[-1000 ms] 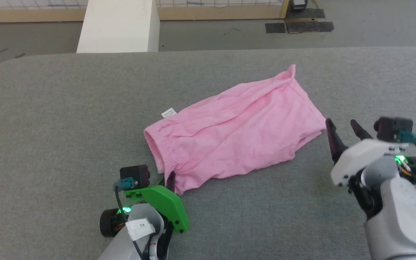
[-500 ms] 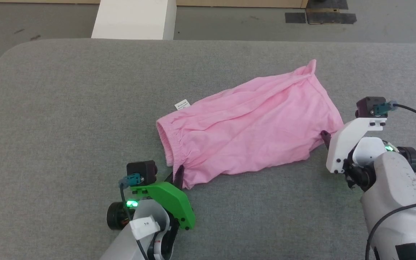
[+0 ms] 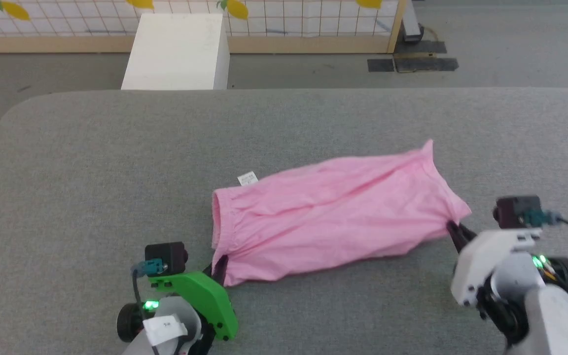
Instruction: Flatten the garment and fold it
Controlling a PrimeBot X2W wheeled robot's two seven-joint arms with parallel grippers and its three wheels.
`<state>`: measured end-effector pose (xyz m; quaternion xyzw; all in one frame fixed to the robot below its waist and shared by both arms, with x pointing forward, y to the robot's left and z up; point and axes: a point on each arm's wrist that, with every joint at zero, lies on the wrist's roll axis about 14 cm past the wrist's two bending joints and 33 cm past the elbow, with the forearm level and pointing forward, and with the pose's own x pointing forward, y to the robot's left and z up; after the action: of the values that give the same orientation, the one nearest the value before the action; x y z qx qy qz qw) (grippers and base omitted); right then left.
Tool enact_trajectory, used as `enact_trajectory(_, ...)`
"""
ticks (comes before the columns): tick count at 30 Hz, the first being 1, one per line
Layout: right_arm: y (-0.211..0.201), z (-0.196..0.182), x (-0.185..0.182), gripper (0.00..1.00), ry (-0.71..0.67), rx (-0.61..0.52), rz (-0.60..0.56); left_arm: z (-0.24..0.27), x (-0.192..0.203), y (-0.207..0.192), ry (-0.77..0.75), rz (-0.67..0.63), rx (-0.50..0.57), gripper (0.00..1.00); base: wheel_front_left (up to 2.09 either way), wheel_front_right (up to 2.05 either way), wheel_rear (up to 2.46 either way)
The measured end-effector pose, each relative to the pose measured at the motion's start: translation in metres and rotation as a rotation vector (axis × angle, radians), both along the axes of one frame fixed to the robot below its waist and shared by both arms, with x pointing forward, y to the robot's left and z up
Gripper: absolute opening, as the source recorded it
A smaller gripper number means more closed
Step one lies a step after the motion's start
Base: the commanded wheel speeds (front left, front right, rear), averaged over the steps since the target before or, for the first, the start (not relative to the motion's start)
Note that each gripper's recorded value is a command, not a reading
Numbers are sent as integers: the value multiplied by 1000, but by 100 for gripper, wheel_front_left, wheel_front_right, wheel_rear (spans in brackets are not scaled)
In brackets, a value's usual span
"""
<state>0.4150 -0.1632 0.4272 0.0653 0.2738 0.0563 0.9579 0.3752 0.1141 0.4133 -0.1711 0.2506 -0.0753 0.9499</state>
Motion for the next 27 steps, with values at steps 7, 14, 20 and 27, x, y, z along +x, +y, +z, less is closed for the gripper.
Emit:
enact_trajectory(7,-18,-2,-73,0,54,65,-61,-2,-28,-2,79,-75,20,0,0,0,0)
enact_trajectory(14,-23,-26,-114,13,137,106,-102,-9,-47,-8,141,-93,3,85,0,0,0)
enact_trajectory(20,-31,-31,-119,100,117,108,-139,-10,-56,-6,154,-65,-20,100,0,0,0)
enact_trajectory(27,-48,2,-99,100,-96,85,-193,19,-46,11,-47,29,-28,100,0,0,0)
